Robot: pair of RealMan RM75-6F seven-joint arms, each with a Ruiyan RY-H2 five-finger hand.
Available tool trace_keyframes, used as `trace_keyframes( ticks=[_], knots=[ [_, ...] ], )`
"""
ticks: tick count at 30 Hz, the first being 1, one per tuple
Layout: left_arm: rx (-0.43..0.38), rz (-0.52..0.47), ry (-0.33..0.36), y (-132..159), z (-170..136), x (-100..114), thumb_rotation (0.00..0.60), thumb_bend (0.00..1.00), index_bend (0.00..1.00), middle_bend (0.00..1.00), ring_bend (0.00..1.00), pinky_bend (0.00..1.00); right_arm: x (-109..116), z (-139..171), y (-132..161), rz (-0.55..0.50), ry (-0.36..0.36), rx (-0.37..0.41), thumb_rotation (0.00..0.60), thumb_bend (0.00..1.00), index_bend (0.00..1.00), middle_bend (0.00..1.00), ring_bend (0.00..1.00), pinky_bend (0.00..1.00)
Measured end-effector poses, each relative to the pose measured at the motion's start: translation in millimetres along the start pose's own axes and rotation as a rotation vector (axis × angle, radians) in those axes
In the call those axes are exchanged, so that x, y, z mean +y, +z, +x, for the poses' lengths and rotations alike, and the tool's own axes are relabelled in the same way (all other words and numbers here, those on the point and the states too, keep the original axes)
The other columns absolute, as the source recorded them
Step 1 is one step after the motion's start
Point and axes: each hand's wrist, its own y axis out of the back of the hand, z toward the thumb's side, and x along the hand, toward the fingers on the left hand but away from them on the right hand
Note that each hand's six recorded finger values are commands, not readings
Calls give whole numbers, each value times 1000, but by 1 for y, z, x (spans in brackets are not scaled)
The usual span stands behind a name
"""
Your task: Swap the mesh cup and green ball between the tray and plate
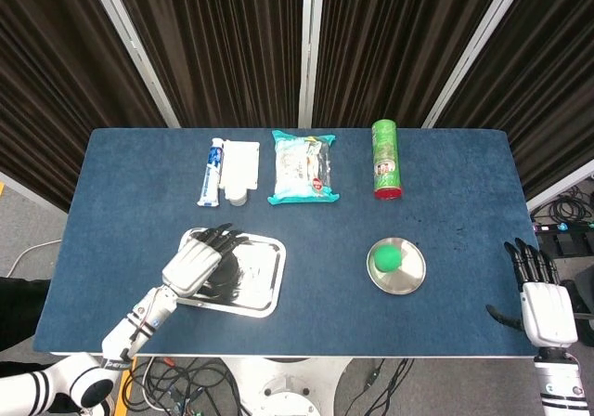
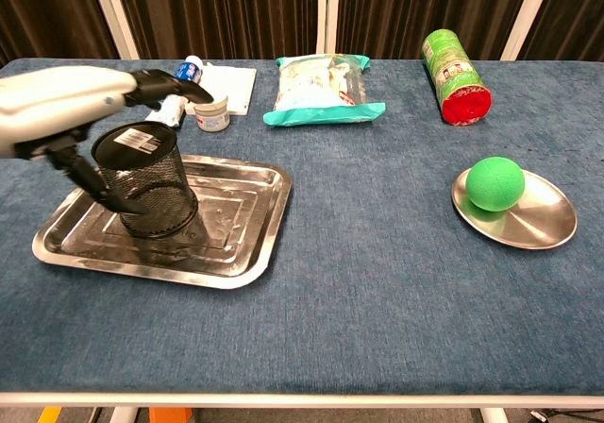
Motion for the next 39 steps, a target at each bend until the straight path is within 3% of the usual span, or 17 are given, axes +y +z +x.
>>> trace_keyframes(
  ticks=[8,11,23,32,39],
  knots=[
    [18,-7,-58,-11,13,-10,600,9,109,129,45,200,-2,-1,-6,-1,7,-16,600,0,0,0,0,0],
    [22,1,-66,-12,13,-11,600,30,155,216,113,273,-4,-1,-5,-3,10,-15,600,0,0,0,0,0],
    [38,16,-32,-15,18,-6,600,129,336,324,258,559,-2,0,-6,-6,4,-18,600,0,0,0,0,0],
    [11,20,-8,-8,23,6,600,147,369,356,291,594,-3,0,-7,-10,3,-20,600,0,0,0,0,0],
    [-78,19,57,19,49,34,600,147,369,357,292,591,0,1,-9,-12,-7,-26,600,0,0,0,0,0]
  ],
)
